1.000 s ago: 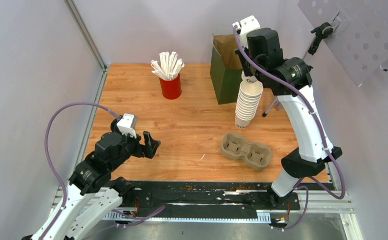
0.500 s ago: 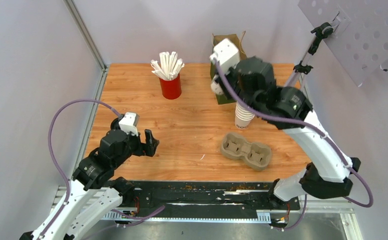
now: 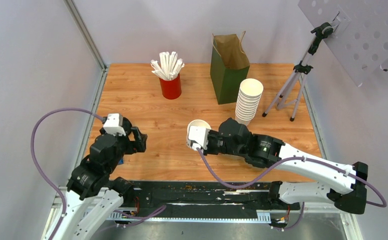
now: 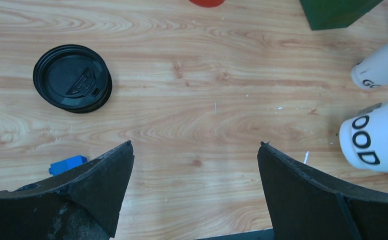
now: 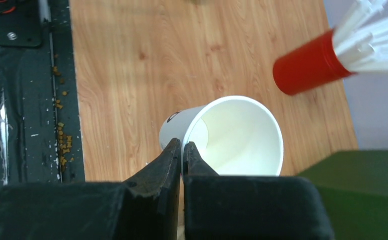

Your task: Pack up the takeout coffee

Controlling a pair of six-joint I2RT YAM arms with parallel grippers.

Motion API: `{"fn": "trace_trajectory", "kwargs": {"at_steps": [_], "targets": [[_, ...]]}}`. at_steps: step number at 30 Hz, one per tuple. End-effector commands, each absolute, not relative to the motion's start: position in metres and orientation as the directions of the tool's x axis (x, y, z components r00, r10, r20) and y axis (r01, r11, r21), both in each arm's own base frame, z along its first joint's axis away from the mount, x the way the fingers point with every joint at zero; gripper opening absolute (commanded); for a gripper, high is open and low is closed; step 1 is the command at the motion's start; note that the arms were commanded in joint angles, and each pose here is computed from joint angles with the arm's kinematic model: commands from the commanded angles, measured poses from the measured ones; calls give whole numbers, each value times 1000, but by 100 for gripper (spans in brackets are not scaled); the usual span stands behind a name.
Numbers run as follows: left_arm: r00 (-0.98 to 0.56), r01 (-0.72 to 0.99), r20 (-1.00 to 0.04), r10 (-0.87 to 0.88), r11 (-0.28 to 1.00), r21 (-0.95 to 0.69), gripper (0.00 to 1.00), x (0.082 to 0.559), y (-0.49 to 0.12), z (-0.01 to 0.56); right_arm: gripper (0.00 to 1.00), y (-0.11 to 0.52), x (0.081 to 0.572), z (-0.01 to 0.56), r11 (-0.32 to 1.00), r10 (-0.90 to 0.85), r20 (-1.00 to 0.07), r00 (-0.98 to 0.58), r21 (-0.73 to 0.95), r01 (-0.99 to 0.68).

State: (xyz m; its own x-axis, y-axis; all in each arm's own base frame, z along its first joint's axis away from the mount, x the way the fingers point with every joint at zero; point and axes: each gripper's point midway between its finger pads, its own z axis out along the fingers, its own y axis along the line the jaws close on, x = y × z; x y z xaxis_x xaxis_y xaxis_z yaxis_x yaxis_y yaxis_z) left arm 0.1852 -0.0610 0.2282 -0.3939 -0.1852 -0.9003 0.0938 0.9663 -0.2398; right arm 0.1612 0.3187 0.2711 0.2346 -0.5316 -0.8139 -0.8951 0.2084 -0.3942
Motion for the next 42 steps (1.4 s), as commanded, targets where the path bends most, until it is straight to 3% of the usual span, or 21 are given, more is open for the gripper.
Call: {"fn": "trace_trajectory", "kwargs": {"at_steps": [1, 9, 17, 33, 40, 42], "targets": [[-453, 30, -875, -171, 978, -206, 100, 197, -59, 225, 0, 353, 134, 294, 48, -309, -834, 458, -494, -868], [-544, -124, -827, -140, 989, -86, 100, 214, -44, 206, 0, 385, 127, 230, -121, -378, -782, 496, -489, -864], [-568, -224, -800, -193, 972, -76, 97, 236, -31, 193, 0, 392, 134, 199, -165, -398, -727, 560, -544, -823], [-670, -155, -727, -153, 986, -64, 96, 240, -36, 178, 4, 389, 139, 143, -224, -489, -676, 552, -514, -828], [-676, -201, -721, -149, 980, -14, 96, 234, -23, 175, 4, 399, 136, 127, -257, -494, -680, 542, -481, -838], [-667, -187, -730, -148, 982, -28, 96, 234, -25, 176, 9, 400, 137, 128, -260, -497, -678, 542, -480, -838]]}}
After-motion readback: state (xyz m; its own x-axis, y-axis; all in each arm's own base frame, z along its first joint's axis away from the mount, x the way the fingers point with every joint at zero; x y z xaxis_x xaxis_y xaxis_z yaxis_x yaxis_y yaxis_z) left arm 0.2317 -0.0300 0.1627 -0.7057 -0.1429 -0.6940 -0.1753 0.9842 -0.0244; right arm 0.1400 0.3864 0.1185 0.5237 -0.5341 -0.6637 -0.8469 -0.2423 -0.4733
